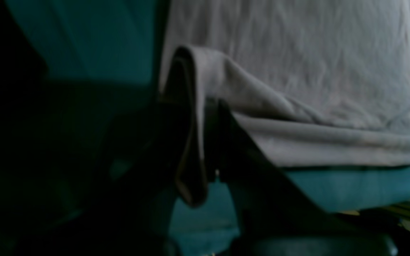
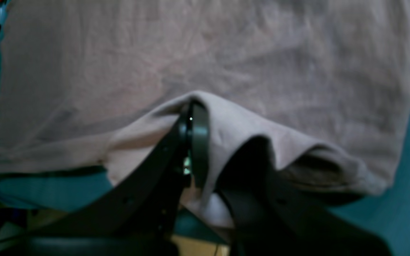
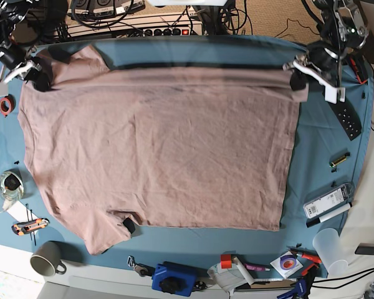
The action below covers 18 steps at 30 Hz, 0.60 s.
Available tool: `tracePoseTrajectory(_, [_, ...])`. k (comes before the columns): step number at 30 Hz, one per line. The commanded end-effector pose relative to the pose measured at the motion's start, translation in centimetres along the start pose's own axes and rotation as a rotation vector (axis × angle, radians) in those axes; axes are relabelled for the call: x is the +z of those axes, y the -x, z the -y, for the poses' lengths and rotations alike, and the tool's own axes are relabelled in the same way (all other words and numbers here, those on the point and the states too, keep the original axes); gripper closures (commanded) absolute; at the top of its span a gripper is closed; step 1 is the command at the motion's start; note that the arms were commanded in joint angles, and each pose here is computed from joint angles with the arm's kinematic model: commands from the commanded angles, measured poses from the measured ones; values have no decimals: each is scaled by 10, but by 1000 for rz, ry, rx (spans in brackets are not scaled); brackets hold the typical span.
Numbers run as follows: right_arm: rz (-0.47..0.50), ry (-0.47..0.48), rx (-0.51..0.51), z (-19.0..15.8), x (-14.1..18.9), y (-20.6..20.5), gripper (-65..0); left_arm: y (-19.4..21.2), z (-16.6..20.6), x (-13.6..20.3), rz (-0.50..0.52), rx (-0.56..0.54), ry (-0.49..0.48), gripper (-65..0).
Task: Fold the T-shirt properly
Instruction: 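Lift the gripped edge and fold it over toward the shirt's middle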
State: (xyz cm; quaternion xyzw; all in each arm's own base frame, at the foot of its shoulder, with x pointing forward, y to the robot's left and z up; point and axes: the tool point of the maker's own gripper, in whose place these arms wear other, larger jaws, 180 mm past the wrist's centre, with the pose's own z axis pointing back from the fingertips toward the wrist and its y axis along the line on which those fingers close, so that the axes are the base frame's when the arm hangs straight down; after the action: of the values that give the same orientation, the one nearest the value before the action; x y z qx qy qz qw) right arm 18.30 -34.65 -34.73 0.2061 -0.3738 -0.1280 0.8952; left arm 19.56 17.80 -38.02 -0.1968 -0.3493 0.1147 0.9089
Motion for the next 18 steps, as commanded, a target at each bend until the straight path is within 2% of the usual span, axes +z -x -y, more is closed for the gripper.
tracePoseTrajectory(1, [53,-1,32,-1,5,-21,0,-11,0,3,37,-23,-4,0])
tracePoseTrajectory(14, [139,14,73,-4,-5,-56,0,-42,8,-4,114,-47,18,0])
tracePoseTrajectory(18, [158,46,93,-1,-8,-66,0,-60,13,-7,146,-107,32,0])
